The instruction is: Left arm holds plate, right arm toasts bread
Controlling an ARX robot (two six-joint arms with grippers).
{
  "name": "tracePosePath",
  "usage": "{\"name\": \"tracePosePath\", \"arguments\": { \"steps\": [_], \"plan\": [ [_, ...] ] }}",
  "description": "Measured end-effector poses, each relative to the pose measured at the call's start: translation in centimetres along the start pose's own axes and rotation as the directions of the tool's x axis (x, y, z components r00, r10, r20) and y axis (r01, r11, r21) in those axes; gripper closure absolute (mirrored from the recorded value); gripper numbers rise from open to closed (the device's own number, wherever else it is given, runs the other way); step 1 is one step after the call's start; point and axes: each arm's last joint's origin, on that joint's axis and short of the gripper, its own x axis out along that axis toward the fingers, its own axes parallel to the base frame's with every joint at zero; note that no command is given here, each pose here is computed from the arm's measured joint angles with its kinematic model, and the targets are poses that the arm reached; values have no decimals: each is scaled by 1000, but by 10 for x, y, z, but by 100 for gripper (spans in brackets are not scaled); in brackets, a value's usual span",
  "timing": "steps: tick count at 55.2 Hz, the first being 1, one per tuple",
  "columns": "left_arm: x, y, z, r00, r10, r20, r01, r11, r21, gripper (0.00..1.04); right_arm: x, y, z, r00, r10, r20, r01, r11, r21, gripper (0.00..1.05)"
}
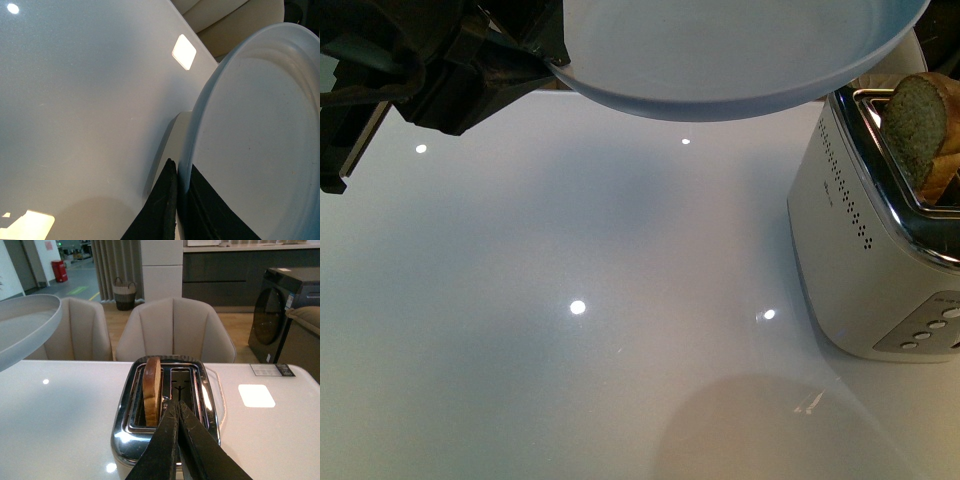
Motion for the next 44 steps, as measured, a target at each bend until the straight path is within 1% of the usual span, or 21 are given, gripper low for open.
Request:
{"name": "tracePosePath", "arguments": {
  "steps": [13,15,19,26,30,34,35,36,40,43,44],
  "plan": [
    [0,0,0,1000,-1,0,1,1000,0,102,-1,0,0,1000,0,2,0,1000,0,103],
    [0,0,0,1000,-1,-1,1,1000,0,102,-1,0,0,1000,0,2,0,1000,-1,99],
    [0,0,0,1000,-1,-1,1,1000,0,102,-1,0,0,1000,0,2,0,1000,-1,86],
    [0,0,0,1000,-1,-1,1,1000,0,102,-1,0,0,1000,0,3,0,1000,-1,69],
    [0,0,0,1000,-1,-1,1,1000,0,102,-1,0,0,1000,0,3,0,1000,-1,53],
    [0,0,0,1000,-1,-1,1,1000,0,102,-1,0,0,1000,0,3,0,1000,-1,36],
    [0,0,0,1000,-1,-1,1,1000,0,102,-1,0,0,1000,0,3,0,1000,-1,30],
    [0,0,0,1000,-1,-1,1,1000,0,102,-1,0,0,1000,0,3,0,1000,-1,29],
    [0,0,0,1000,-1,-1,1,1000,0,102,-1,0,0,1000,0,3,0,1000,-1,15],
    [0,0,0,1000,-1,-1,1,1000,0,102,-1,0,0,1000,0,3,0,1000,-1,8],
    [0,0,0,1000,-1,-1,1,1000,0,102,-1,0,0,1000,0,3,0,1000,-1,7]
  ]
}}
